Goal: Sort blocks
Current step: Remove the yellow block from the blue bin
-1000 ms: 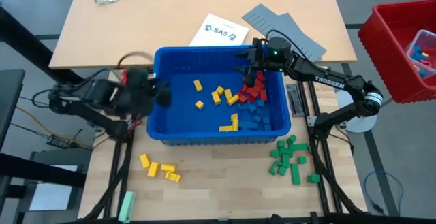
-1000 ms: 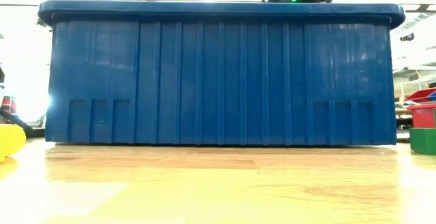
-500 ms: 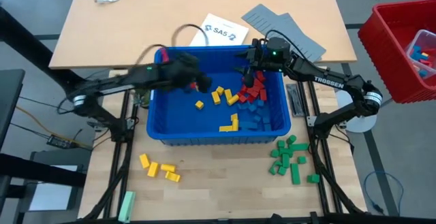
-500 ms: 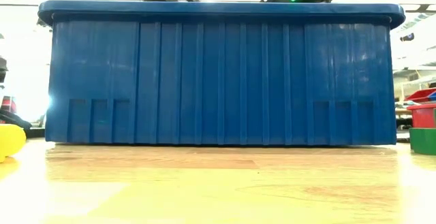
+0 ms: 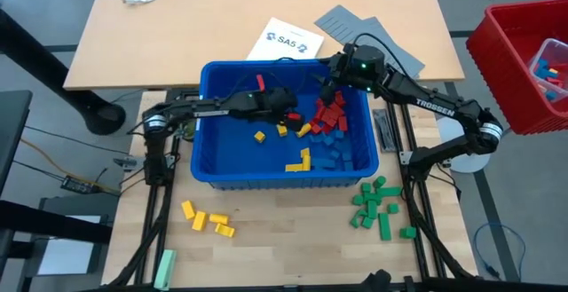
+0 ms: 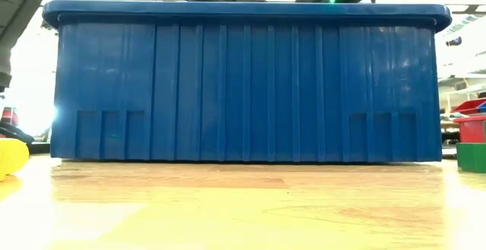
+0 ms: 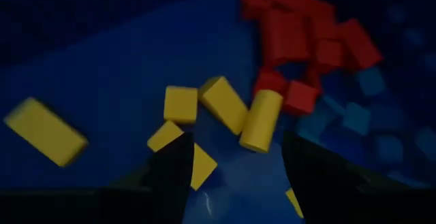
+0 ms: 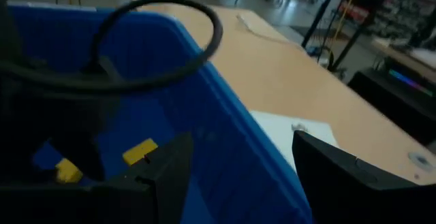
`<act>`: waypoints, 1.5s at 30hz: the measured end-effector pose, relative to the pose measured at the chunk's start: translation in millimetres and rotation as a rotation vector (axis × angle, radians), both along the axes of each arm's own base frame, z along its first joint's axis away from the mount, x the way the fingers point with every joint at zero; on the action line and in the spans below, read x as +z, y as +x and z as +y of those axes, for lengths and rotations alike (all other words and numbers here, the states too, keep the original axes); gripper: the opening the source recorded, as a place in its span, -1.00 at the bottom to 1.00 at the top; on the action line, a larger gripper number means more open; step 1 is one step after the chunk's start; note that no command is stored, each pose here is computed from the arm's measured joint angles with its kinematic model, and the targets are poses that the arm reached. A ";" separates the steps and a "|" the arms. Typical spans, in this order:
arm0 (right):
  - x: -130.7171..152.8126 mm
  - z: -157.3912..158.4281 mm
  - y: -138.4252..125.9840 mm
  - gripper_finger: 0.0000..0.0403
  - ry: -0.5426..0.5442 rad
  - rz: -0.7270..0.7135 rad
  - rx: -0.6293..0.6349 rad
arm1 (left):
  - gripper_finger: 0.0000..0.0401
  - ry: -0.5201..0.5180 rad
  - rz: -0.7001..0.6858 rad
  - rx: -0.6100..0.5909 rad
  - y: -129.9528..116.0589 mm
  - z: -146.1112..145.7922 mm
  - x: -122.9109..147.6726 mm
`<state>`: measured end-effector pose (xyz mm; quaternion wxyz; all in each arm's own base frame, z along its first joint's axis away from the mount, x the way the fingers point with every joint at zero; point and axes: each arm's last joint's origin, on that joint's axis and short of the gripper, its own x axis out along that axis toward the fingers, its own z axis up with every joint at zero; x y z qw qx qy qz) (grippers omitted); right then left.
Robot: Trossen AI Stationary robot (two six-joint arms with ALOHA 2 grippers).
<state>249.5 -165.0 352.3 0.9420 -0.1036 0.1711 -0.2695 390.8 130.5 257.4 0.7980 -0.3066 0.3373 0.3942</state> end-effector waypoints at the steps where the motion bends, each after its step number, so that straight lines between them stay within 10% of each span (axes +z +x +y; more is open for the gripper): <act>1: -1.7 -0.8 -0.5 0.18 0.011 0.011 -0.004 | 0.14 -0.023 0.002 0.019 1.9 2.2 -6.3; 45: -8.5 -5.4 -5.3 0.18 0.064 0.057 0.060 | -0.09 -0.140 0.280 0.041 14.3 22.2 -114.2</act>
